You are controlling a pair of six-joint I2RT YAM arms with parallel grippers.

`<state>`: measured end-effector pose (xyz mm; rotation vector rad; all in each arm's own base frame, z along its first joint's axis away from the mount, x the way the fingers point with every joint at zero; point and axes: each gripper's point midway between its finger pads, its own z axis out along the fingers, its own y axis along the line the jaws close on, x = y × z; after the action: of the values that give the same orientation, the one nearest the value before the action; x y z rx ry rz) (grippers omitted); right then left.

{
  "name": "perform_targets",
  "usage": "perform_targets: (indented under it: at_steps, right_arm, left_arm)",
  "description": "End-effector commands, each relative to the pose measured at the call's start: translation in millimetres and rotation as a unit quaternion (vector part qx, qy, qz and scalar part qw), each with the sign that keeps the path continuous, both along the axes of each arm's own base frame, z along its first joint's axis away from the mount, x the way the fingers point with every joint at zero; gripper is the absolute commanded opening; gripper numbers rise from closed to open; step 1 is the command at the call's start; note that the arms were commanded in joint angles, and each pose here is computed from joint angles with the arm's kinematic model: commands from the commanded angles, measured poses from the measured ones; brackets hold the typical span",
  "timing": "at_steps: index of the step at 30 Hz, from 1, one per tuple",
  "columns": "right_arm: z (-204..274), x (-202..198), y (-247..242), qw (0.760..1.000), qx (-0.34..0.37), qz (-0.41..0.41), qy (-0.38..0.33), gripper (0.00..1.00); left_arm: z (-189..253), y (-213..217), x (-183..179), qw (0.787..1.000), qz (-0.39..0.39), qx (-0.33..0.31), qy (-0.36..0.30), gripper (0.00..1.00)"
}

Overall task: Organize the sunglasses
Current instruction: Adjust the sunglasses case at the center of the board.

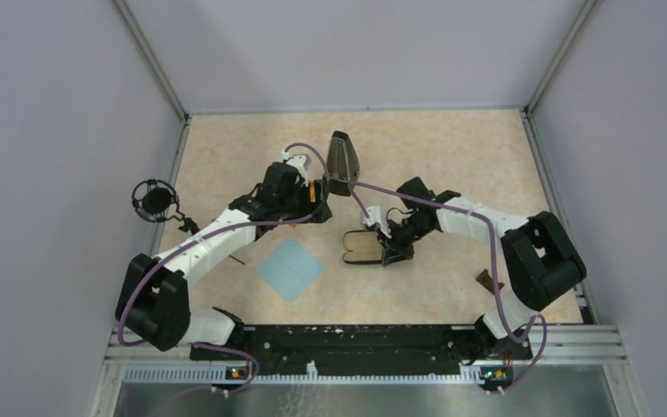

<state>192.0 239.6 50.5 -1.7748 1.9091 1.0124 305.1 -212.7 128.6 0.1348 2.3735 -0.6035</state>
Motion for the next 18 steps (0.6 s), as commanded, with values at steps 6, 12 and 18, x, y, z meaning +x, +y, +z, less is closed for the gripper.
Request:
perform_targets:
  at_steps: [6,12,18]
  right_arm:
    - [18,58,-13,0.985,-0.018,-0.046,-0.163,0.00]
    - [21,97,-36,0.978,-0.032,-0.075,-0.189,0.00]
    - [23,133,-54,0.973,-0.039,-0.092,-0.206,0.00]
  left_arm:
    - [18,-1,7,0.999,-0.005,-0.014,-0.036,0.79]
    - [17,-1,6,0.999,-0.011,-0.011,-0.039,0.78]
    - [16,-5,5,0.999,-0.021,-0.016,-0.036,0.78]
